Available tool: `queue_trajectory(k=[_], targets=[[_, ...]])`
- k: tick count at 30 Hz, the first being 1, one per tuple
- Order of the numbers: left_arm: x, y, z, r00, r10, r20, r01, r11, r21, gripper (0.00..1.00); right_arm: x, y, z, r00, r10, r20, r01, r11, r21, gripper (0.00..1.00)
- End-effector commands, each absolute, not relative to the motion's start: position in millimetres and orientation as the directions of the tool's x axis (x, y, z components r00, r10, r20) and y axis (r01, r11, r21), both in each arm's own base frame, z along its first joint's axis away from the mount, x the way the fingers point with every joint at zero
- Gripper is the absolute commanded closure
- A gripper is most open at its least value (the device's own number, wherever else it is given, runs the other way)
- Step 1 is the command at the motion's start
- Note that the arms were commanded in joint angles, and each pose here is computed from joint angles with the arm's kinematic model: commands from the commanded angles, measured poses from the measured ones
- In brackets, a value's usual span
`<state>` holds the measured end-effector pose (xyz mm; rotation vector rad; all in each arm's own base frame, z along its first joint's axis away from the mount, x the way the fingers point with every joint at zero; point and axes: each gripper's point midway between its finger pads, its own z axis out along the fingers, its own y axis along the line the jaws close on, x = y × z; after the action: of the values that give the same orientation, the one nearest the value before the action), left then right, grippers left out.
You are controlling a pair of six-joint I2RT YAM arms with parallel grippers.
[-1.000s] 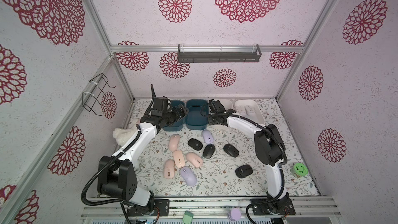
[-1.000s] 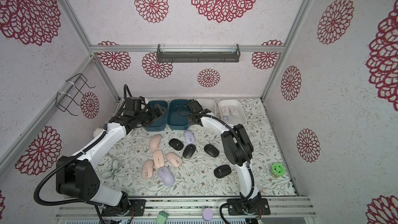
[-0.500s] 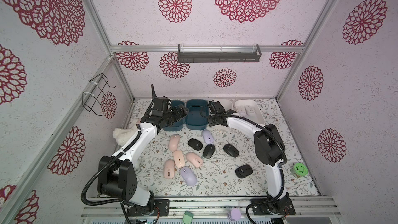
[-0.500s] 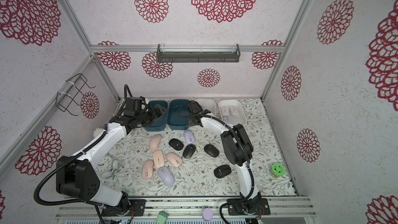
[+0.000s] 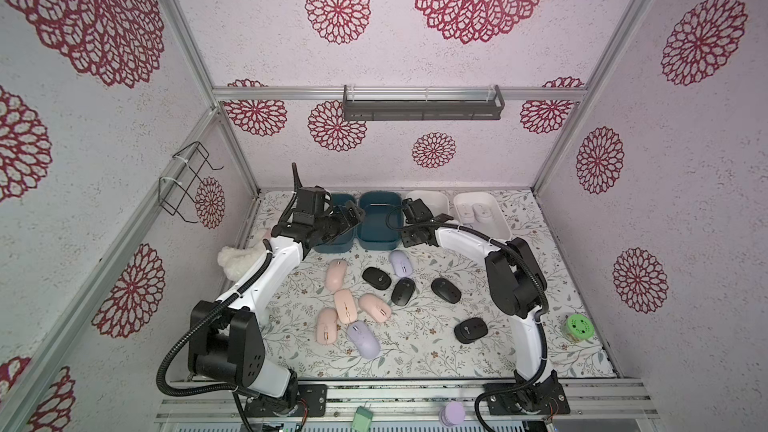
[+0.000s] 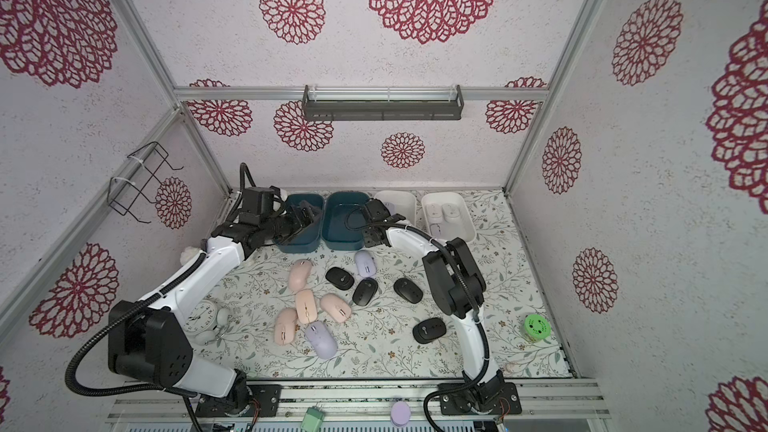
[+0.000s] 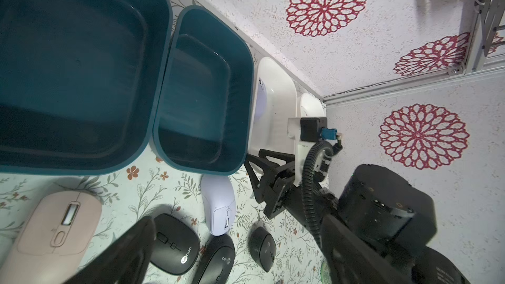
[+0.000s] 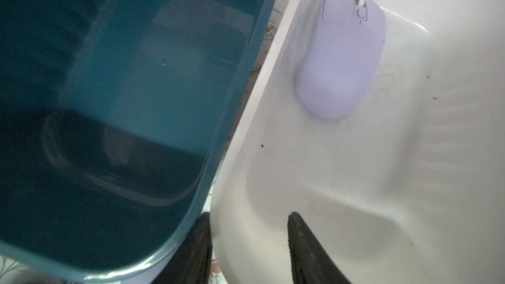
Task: Place the mice by color into the storage box
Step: Move the storage box to the center of the board.
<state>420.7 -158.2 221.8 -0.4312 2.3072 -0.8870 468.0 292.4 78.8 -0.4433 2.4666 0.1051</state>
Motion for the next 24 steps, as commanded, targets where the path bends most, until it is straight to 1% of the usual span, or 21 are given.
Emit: queue_trajectory(k=[1, 4, 10, 14, 17, 20, 24], targets=[[425, -161, 233, -0.741, -0.494, -0.456, -0.048, 0.716, -0.696, 0.03, 474, 292, 82, -0.729, -0.327, -0.601, -0.364, 0.929, -0.065, 0.56], [425, -163, 233, -0.743, -0.492, -0.454, -0.047, 0.714, -0.699, 0.03, 471, 288, 83, -0.727, -0.337, -0.599, -0.363, 0.928, -0.081, 0.62], [425, -163, 234, -0.744, -0.493, -0.451, -0.044, 0.71, -0.703, 0.03, 459, 283, 89, -0.722, -0.343, -0.601, -0.378, 0.923, -0.072, 0.68], [425, -164, 234, -0.744, -0.493, -0.451, -0.045, 0.711, -0.702, 0.03, 447, 278, 88, -0.713, -0.373, -0.593, -0.41, 0.909, -0.079, 0.75], [424, -165, 233, -0.748, -0.49, -0.449, -0.043, 0.71, -0.703, 0.03, 437, 271, 84, -0.707, -0.409, -0.577, -0.436, 0.894, -0.1, 0.79], [425, -165, 233, -0.745, -0.489, -0.453, -0.043, 0.714, -0.699, 0.03, 426, 264, 81, -0.703, -0.444, -0.555, -0.462, 0.879, -0.118, 0.81], [424, -168, 233, -0.751, -0.482, -0.45, -0.037, 0.712, -0.701, 0.03, 415, 255, 75, -0.699, -0.489, -0.522, -0.494, 0.858, -0.141, 0.8]])
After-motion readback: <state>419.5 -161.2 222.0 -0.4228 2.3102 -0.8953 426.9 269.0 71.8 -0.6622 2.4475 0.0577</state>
